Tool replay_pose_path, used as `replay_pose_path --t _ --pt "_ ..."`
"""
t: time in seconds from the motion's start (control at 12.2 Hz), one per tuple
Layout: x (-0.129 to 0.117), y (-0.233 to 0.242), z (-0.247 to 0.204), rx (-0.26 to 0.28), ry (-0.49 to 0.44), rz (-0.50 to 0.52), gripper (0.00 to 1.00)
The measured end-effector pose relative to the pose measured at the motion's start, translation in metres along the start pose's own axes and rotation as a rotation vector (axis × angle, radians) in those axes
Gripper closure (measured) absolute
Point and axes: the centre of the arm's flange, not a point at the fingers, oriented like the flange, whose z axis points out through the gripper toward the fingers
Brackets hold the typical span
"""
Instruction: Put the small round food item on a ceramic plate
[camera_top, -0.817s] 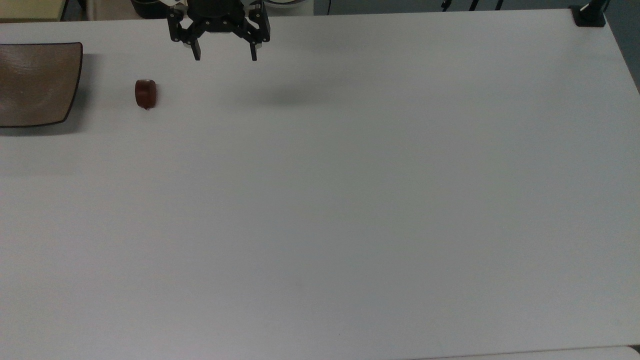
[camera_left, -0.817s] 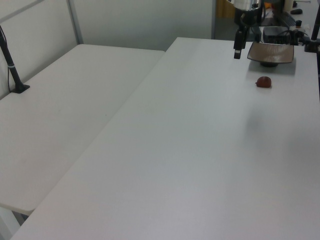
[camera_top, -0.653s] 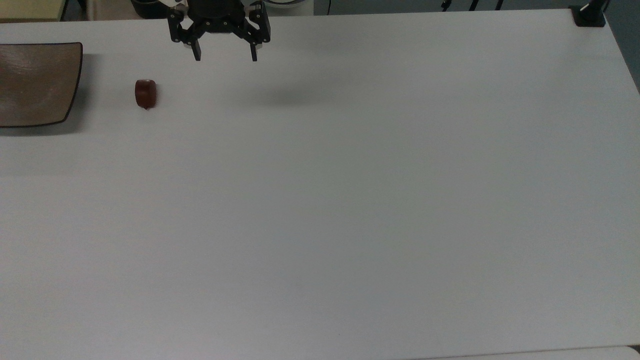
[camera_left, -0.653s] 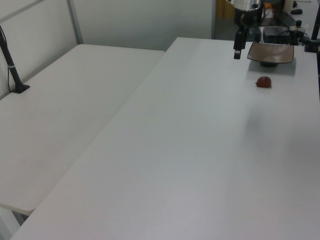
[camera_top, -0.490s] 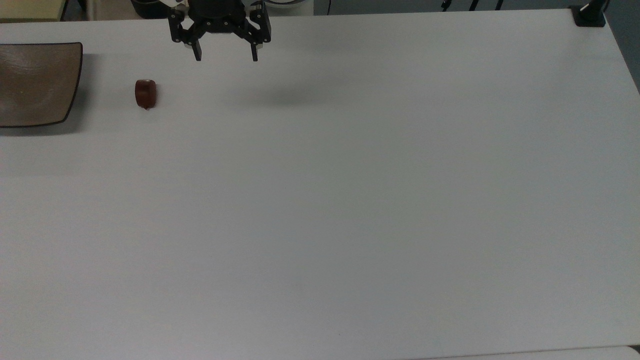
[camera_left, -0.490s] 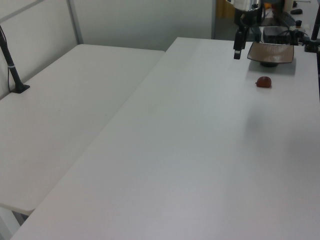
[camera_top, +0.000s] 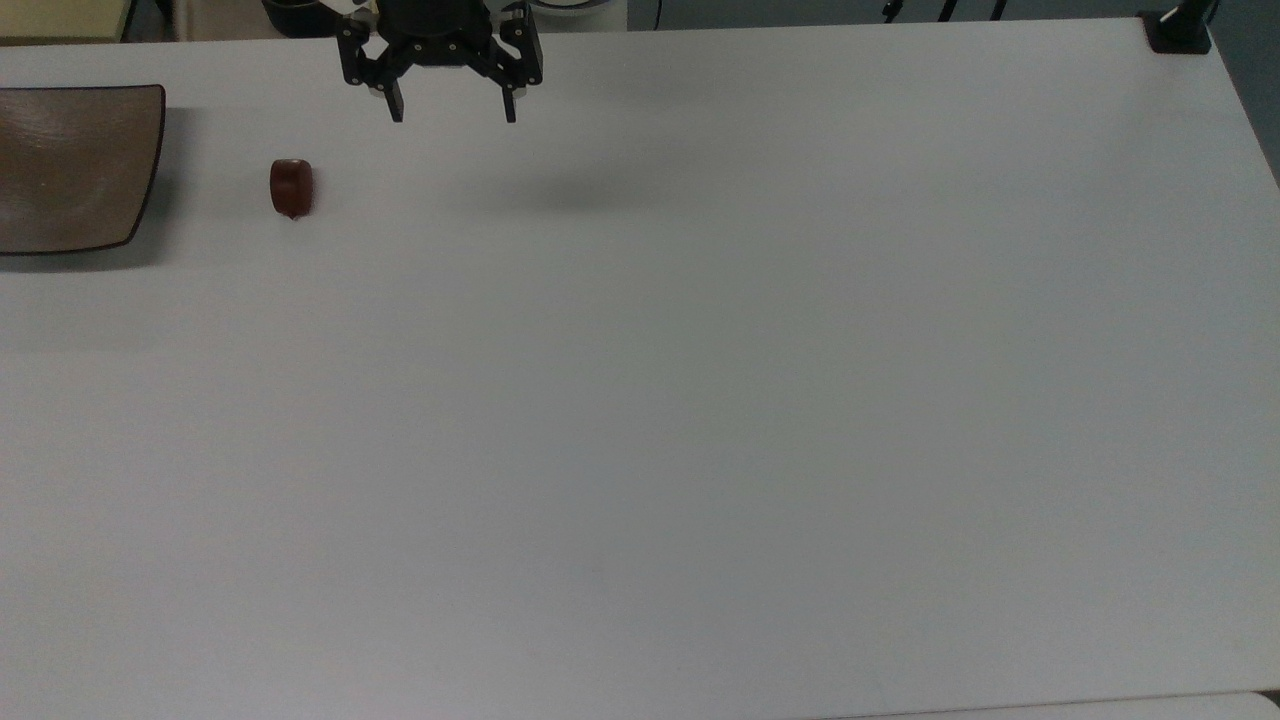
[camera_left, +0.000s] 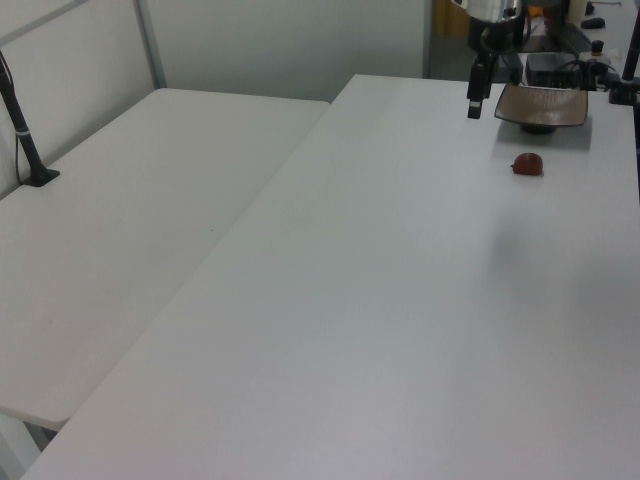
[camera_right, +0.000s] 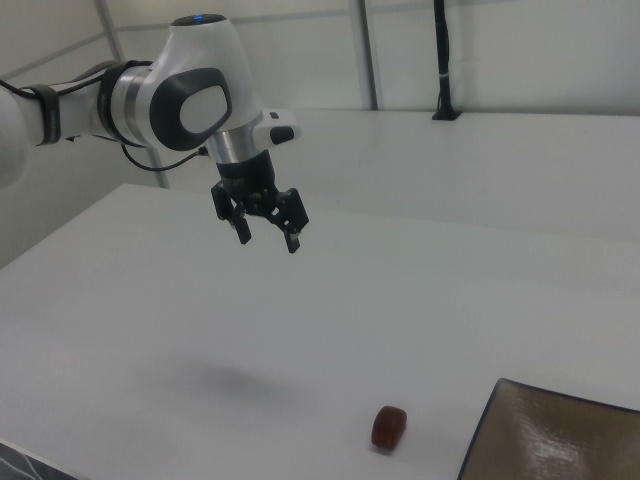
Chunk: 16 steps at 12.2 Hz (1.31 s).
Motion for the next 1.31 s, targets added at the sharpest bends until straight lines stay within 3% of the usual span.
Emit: replay_pose_path --t 0.65,1.31 --pt "-0.006 0.030 0.002 -0.003 -0.003 0.053 0.00" --pt "-0.025 0.085 0.050 -0.042 0.015 0.132 0.00"
